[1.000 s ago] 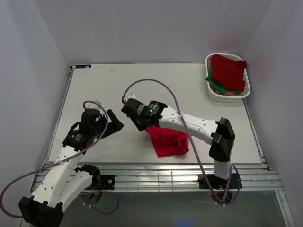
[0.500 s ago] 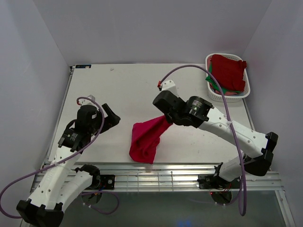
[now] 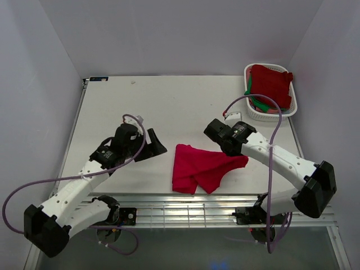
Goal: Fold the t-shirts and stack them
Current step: Flatten out the tshirt
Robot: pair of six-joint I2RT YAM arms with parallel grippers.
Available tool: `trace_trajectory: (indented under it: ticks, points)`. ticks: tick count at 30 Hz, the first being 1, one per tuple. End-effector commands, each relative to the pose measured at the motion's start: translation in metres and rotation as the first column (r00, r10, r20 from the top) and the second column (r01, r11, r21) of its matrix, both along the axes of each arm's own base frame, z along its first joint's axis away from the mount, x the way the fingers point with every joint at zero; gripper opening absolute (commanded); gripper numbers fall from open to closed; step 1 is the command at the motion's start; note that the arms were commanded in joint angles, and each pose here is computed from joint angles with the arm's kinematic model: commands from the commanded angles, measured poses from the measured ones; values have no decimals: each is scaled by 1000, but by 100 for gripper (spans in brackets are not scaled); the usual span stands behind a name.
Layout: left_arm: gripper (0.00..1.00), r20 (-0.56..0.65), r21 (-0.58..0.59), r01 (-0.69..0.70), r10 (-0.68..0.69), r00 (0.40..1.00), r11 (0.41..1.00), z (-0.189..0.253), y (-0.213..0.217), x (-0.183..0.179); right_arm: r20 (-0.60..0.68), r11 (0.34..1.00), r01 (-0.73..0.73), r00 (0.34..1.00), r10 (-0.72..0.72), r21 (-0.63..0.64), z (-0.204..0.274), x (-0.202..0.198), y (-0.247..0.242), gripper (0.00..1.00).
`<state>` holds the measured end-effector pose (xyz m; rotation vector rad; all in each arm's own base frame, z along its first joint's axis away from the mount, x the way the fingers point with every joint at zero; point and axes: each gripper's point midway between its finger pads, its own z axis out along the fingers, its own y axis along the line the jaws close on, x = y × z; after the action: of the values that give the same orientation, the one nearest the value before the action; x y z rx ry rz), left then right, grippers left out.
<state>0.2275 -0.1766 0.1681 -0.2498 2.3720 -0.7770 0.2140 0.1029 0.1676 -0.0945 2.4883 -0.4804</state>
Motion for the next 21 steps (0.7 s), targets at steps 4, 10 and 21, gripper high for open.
trace_trajectory:
  ticks: [4,10,21]
  points:
    - [92,-24,21,269,-269,963,963,-11,-94,-51,-14,1000,-19,1000,19,20,-11,12,22,49]
    - [92,-116,106,282,-270,956,954,-42,-111,-87,-23,985,-96,995,101,146,-19,5,45,52]
    - [91,-139,289,342,-314,939,894,-76,-148,-95,-136,880,-245,936,324,406,-77,-23,101,42]
